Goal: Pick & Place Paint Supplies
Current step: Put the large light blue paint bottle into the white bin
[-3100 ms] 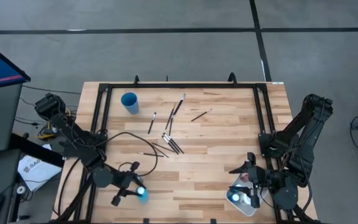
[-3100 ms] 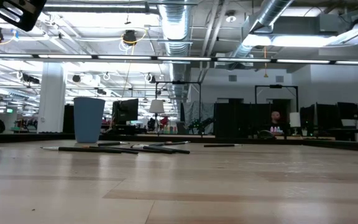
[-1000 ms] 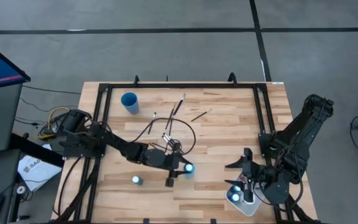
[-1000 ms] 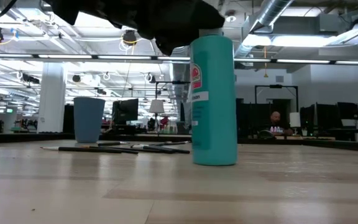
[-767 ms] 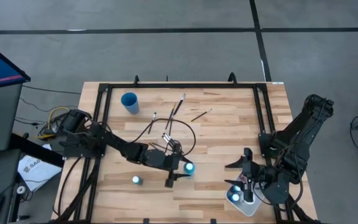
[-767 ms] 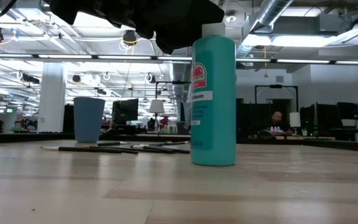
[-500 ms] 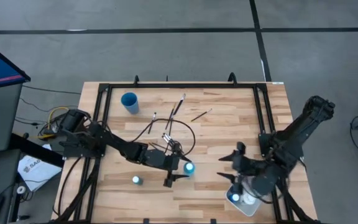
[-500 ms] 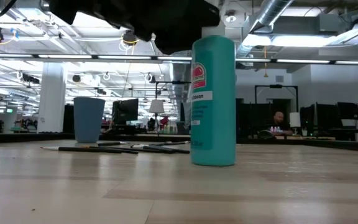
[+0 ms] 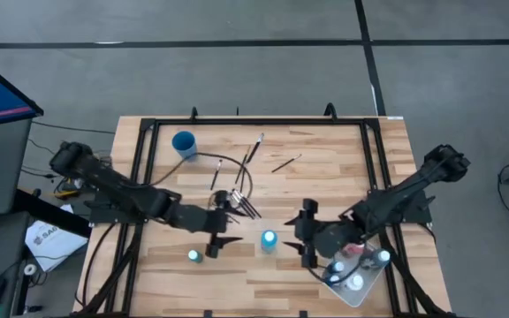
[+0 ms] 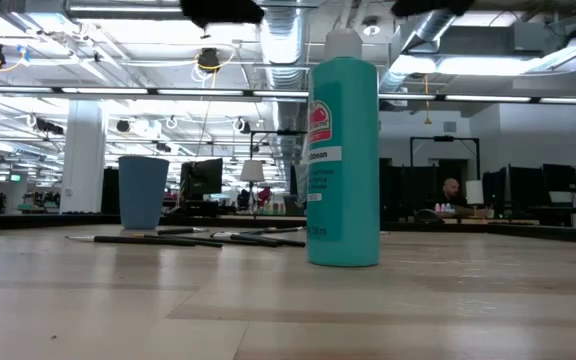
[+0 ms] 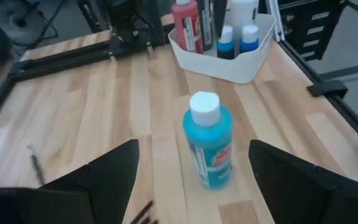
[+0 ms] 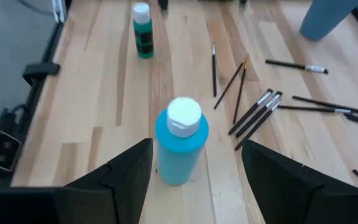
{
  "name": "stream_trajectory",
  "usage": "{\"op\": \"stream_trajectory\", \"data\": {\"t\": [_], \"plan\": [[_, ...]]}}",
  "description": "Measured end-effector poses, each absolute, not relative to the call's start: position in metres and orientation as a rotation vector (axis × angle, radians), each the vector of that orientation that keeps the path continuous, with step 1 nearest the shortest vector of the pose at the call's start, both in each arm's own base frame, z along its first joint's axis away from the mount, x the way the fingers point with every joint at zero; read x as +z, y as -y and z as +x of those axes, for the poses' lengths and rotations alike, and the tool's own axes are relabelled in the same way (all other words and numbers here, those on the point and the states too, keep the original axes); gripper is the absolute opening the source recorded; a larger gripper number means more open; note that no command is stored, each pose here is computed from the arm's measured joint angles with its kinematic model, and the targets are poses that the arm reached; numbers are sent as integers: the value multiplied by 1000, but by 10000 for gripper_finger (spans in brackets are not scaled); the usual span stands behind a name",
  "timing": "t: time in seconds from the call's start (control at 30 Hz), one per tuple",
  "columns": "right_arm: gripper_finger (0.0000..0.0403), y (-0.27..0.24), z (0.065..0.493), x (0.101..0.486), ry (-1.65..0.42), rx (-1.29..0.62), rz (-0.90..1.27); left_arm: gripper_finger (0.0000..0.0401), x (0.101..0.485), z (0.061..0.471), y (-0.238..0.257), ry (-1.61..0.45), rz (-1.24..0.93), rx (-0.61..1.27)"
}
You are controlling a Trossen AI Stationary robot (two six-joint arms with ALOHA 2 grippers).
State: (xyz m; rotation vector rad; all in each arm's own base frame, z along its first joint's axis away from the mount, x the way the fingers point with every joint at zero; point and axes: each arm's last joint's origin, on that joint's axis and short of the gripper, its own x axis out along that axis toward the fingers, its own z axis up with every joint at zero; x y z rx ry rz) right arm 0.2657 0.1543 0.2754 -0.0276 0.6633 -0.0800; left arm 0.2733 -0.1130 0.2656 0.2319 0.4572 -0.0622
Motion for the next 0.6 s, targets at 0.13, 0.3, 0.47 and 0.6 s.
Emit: {"op": "stream_trajectory", "data": {"t": [0.13,0.3,0.47,0.6], "plan": [[241,-152,277,270,-665,-47,-39,298,284,251,115,-435,204,-59],[241,-146,285,271,-641,-36,-56,298,298,230,117,-408,207,-37],[241,-138,290,271,-643,-45,-50,298,308,214,117,-394,225,-22],[241,-135,294,268,-657,-22,-32,298,317,203,115,-359,213,-20]]}}
